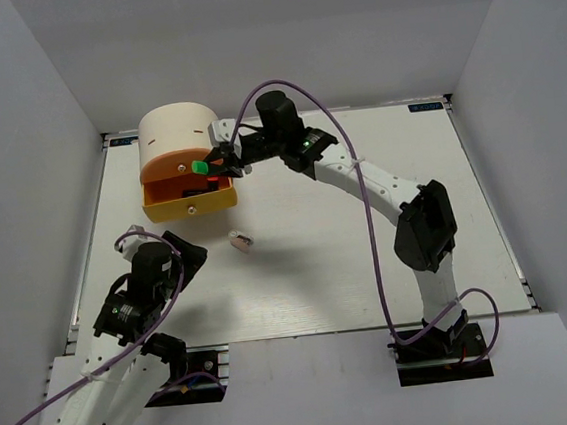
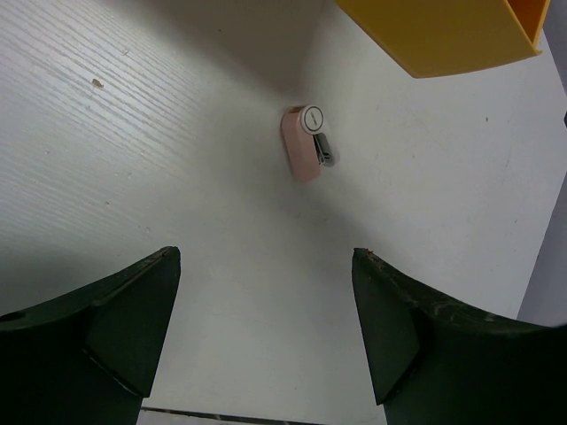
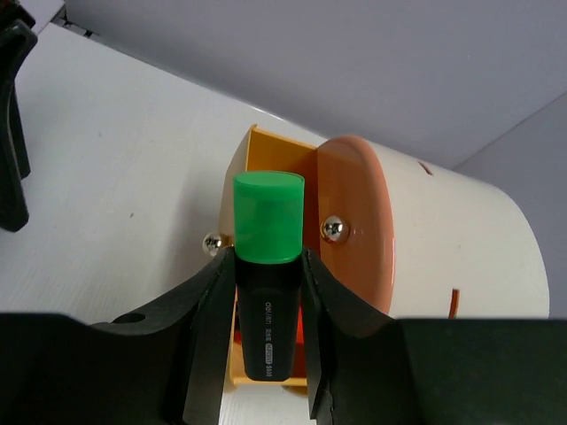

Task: Sort the stationery into containers
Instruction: Place the pen in the drawer.

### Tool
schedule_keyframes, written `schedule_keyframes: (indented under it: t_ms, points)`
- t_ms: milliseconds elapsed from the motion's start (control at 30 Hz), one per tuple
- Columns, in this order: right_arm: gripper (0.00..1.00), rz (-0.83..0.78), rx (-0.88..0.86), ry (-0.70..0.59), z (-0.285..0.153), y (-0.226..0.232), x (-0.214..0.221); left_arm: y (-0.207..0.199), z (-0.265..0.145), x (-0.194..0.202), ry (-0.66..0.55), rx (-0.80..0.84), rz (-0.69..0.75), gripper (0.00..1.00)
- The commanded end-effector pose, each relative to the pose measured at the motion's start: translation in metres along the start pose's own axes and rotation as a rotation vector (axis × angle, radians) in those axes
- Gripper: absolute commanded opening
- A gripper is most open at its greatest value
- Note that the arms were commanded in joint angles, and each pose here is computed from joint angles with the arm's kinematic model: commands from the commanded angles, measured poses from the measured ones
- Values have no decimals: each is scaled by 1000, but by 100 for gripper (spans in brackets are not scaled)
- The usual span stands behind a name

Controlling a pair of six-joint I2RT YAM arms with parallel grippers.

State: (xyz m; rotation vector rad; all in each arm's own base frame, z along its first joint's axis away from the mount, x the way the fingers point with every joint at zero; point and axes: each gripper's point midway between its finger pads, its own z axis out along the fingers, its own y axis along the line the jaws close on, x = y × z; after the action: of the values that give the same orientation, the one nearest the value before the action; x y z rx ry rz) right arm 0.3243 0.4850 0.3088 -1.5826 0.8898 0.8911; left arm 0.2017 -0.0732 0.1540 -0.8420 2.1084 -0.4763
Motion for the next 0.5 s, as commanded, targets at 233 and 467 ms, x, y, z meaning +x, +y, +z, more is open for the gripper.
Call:
schedule_keyframes:
  t_ms: [233, 467]
  points:
    - [3, -24, 42, -117, 31, -17, -7, 7, -1, 2, -2, -22, -14, 89]
    - [3, 5, 53, -96, 41, -19, 21, 11, -2, 2, -5, -34, -12, 89]
